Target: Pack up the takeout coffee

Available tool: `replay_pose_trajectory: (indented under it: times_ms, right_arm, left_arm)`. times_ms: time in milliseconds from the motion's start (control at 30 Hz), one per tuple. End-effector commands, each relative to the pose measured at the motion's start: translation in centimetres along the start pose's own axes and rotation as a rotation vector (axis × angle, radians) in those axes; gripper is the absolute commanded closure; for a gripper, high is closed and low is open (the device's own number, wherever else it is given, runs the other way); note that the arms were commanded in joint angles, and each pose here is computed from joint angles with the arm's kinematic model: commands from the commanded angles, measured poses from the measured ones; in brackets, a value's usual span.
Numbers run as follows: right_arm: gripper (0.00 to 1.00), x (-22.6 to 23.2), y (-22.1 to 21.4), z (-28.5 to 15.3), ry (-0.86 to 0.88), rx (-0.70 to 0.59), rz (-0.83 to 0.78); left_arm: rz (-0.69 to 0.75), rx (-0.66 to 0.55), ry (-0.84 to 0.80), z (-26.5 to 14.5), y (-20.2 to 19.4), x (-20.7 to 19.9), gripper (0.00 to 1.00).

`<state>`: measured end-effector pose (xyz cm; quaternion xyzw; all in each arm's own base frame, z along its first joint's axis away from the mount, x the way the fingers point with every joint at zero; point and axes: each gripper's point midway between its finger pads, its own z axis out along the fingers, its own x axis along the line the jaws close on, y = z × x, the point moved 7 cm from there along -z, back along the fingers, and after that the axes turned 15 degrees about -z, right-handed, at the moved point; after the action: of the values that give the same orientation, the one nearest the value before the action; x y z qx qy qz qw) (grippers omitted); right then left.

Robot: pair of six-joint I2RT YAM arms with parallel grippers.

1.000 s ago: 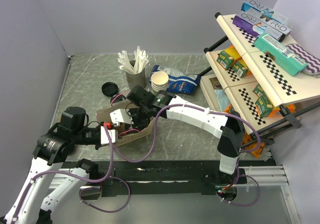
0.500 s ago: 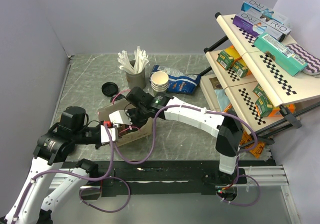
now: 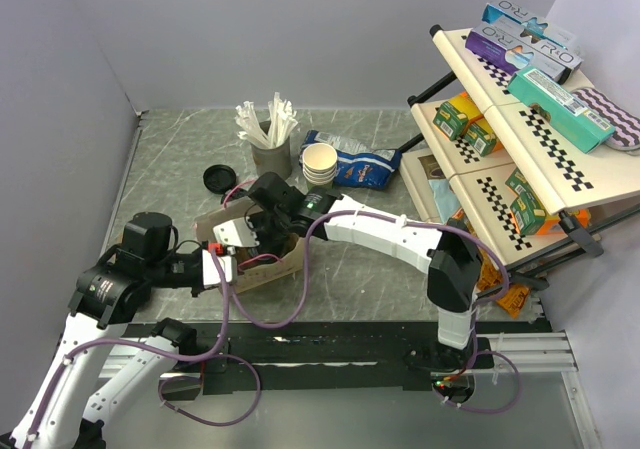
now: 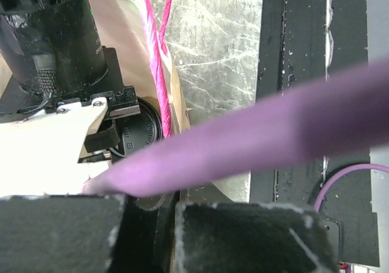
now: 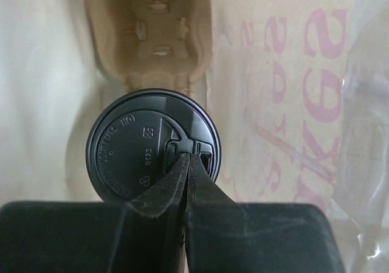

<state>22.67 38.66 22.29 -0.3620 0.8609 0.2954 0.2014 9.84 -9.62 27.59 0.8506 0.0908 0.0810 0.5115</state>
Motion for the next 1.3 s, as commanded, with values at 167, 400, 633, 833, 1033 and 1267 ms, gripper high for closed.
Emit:
replay_pose_trajectory:
  times_ms: [167,400,633,833,1033,1267]
  right_arm:
    - [1.0,1.4,-3.1,3.3,0.076,0.142,0.022]
    - [1.0,2.2,-4.5,4.1,0.105,0.233,0.024]
    - [1.0,3.4,-5.5,2.3,0.105,0.275,0.023]
    - [1.0,4.1,-6.0,1.1,0.12,0.299,0.026]
    - [1.0,4.6,-7.0,0.7,0.132,0.346,0.033]
    - [1.0,4.3,-7.0,3.2,0.173,0.336,0.028]
  left_arm:
    - [0.005,0.039,-0.014,0.4,-0.8,0.2,0.99]
    - [0.008,0.05,-0.009,0.1,-0.8,0.0,0.99]
    - [0.012,0.055,0.025,-0.2,-0.8,0.3,0.99]
    - [0.006,0.041,0.037,-0.2,-0.4,0.4,0.99]
    - [0.007,0.036,0.052,-0.4,-0.3,0.4,0.99]
    - [0.004,0.026,0.044,0.0,-0.2,0.7,0.99]
